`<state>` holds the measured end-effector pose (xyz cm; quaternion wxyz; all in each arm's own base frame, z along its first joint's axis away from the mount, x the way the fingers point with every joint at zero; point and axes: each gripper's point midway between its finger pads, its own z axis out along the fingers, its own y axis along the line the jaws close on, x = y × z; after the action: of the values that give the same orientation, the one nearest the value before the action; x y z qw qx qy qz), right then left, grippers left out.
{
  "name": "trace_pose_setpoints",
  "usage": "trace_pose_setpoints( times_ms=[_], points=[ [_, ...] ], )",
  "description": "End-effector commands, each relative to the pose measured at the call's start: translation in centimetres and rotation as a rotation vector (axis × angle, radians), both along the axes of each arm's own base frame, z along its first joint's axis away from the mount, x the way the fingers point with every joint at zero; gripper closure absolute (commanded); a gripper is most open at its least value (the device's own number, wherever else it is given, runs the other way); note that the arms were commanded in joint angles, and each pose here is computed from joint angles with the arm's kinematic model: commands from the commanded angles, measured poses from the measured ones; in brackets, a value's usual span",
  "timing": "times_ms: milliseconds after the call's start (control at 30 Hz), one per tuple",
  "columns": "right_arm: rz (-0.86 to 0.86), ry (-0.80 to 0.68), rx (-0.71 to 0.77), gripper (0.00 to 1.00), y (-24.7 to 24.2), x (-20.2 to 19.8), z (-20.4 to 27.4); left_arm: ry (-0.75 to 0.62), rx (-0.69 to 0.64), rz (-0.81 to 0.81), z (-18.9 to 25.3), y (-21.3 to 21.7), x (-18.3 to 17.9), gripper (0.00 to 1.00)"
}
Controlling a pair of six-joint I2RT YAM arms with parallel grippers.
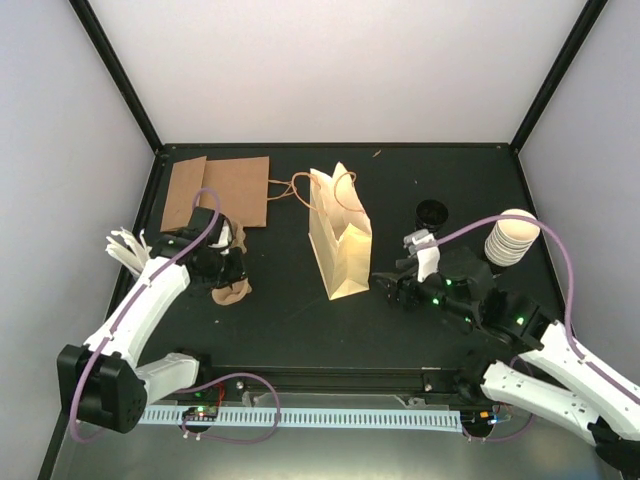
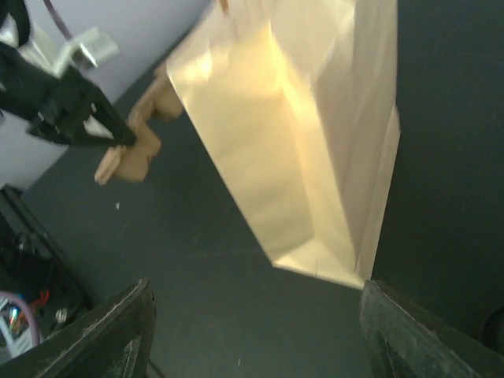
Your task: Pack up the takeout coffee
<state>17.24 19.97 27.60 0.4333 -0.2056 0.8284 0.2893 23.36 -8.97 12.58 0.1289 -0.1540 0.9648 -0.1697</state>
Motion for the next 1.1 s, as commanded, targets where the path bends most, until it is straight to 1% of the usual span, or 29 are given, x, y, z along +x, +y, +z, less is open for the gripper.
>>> trace_pose_setpoints(
  times_ms=[0, 100, 200, 300, 467, 667, 833, 867, 933, 1000, 1067],
  points=[
    [0.06, 0.119, 0.083, 0.27, 1.3, -1.6, -2.6, -0.049, -0.095, -0.066, 1.8, -1.9, -0.2, 0.8],
    [0.082, 0.184, 0.143, 0.28, 2.0, -2.3, -4.0, -0.035, -0.138, -0.091, 1.1, -3.1, -0.8, 0.8],
    [0.095, 0.268, 0.209, 0.29, 2.6, -3.1, -5.9, -0.013, -0.192, -0.126, 0.2, -5.1, -1.7, 0.8],
    [0.088, 0.336, 0.256, 0.3, 2.9, -3.5, -8.3, -0.002, -0.192, -0.152, -0.5, -6.7, -2.4, 0.79],
    [0.067, 0.4, 0.28, 0.3, 3.3, -3.5, -11.2, 0.01, -0.175, -0.176, -1.1, -8.0, -2.7, 0.78],
    [0.096, 0.481, 0.314, 0.31, 4.6, -4.0, -14.0, 0.014, -0.199, -0.206, -1.4, -9.1, -2.8, 0.7],
    [0.078, 0.469, 0.296, 0.32, 4.4, -3.7, -14.3, 0.025, -0.192, -0.217, -2.1, -9.2, -2.8, 0.69],
    [0.074, 0.463, 0.291, 0.32, 4.3, -3.6, -14.3, 0.024, -0.191, -0.221, -2.2, -9.2, -2.8, 0.66],
    [0.065, 0.452, 0.28, 0.32, 4.1, -3.5, -14.2, 0.02, -0.185, -0.243, -2.2, -9.5, -2.8, 0.58],
    [0.051, 0.446, 0.266, 0.32, 3.8, -3.4, -14.3, 0.002, -0.18, -0.301, -1.8, -10.2, -2.9, 0.49],
    [0.034, 0.442, 0.253, 0.32, 3.4, -3.3, -14.5, -0.029, -0.172, -0.376, -1.0, -11.2, -3.2, 0.41]
  ],
)
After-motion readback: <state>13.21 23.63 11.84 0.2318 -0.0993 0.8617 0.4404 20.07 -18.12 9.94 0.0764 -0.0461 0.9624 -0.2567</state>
